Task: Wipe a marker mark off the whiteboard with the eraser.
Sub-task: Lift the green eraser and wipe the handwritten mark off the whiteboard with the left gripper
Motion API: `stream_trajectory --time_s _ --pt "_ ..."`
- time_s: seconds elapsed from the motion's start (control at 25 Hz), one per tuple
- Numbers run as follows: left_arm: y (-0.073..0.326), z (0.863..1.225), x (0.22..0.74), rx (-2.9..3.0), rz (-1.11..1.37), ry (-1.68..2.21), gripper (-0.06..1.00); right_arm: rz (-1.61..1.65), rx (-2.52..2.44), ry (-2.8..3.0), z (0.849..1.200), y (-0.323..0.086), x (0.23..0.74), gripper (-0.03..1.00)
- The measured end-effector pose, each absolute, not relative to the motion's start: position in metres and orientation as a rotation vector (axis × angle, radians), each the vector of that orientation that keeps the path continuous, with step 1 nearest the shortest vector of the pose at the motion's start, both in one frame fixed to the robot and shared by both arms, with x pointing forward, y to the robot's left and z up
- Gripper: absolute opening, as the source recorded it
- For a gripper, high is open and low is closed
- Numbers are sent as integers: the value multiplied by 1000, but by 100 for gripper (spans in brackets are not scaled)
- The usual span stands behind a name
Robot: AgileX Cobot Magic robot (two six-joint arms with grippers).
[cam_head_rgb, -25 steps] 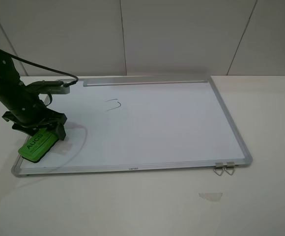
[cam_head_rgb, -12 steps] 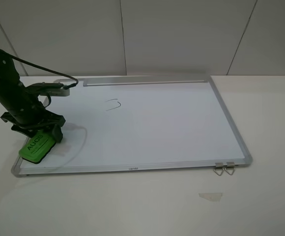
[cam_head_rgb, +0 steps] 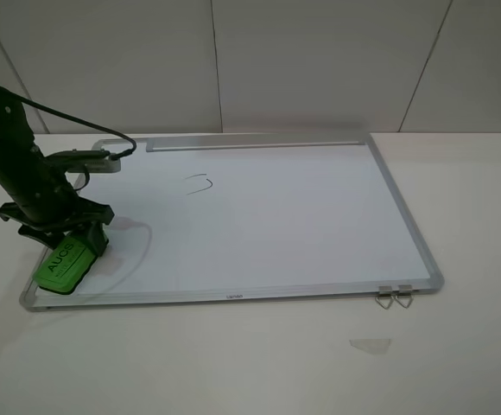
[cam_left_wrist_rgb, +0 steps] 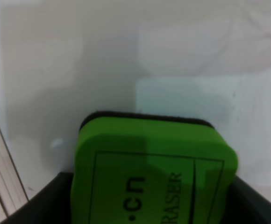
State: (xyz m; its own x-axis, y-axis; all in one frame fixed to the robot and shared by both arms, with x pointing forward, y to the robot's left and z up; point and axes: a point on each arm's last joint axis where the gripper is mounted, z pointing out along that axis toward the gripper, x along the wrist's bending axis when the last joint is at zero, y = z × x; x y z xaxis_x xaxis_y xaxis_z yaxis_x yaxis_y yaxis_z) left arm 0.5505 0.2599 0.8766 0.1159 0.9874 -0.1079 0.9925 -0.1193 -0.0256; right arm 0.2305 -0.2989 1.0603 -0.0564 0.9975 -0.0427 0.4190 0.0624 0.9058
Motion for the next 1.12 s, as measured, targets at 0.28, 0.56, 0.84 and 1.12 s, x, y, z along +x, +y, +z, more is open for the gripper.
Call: stream_trajectory --time_s 0.28,0.56,0.84,1.12 --pt "256 916 566 2306 -199 2043 61 965 1456 1583 1060 -299 230 82" --pt "249 969 599 2258 -144 1975 61 965 1456 1583 1060 -299 230 82" --pt "226 997 638 2279 -81 1891 61 965 1456 1583 1060 -299 230 82" --pt "151 977 673 2461 -10 1681 61 965 1456 1583 1060 -299 230 82"
